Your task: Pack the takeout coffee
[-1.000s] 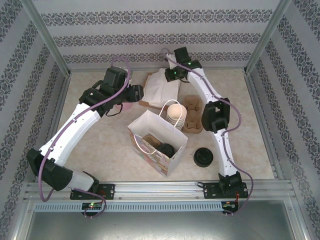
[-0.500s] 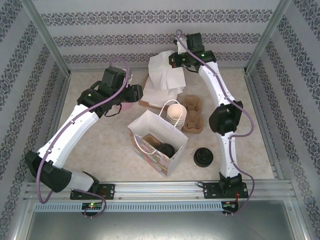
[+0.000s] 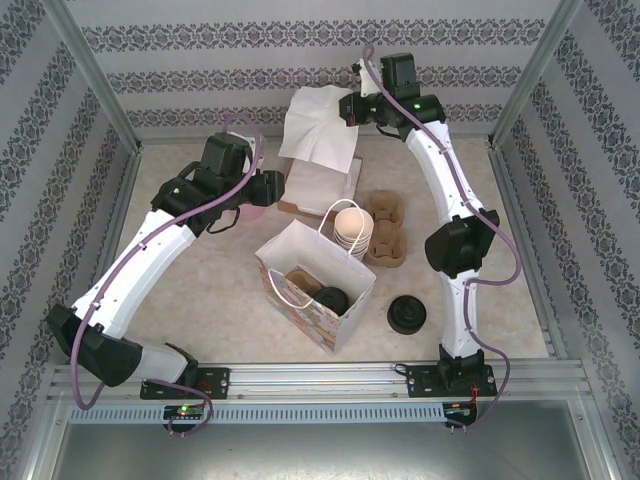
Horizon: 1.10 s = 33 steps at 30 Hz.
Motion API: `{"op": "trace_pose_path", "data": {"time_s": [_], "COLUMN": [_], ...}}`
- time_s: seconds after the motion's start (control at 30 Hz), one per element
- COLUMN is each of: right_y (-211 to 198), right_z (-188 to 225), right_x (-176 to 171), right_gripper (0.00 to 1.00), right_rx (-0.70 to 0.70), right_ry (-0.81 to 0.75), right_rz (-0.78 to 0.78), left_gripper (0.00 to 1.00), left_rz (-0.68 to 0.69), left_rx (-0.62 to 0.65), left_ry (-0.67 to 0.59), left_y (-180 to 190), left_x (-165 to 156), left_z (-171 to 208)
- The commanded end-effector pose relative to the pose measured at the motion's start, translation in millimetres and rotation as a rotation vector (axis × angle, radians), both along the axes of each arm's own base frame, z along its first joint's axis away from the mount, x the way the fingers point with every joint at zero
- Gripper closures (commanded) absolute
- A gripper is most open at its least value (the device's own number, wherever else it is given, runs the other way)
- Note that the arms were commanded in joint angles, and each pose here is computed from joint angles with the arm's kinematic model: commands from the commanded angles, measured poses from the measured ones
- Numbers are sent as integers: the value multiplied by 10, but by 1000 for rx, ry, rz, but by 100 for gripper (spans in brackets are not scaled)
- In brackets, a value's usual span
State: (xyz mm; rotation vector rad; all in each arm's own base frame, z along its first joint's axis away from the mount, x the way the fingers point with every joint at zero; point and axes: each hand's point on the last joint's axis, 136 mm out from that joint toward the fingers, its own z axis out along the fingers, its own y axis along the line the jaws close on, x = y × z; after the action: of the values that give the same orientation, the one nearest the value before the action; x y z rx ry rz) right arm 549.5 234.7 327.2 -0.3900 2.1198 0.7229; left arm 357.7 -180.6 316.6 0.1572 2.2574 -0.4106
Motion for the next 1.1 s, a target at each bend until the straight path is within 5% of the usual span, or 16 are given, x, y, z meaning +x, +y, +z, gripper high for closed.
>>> {"op": "trace_pose_path", "data": {"time_s": [0.0, 0.33, 0.53, 1.07], "right_y": [73, 155, 170, 306], "right_z": [115, 407, 514, 882], "right_x": [-94, -258, -312, -544], "right_gripper": [100, 100, 100, 100], "right_rx": [24, 45, 96, 210], "right_ry": [-2, -36, -15, -13], "right_rz": [2, -5, -22, 15], "left_gripper": [43, 26, 0, 0], "left_rz": [-30, -137, -139, -158], "left_rx": [17, 148, 133, -113], "left_ry": [-51, -59, -69, -42], "left_y": [-4, -57, -181, -518], "left_x": [-21, 51, 258, 875], "left_z": [176, 186, 238, 159]}}
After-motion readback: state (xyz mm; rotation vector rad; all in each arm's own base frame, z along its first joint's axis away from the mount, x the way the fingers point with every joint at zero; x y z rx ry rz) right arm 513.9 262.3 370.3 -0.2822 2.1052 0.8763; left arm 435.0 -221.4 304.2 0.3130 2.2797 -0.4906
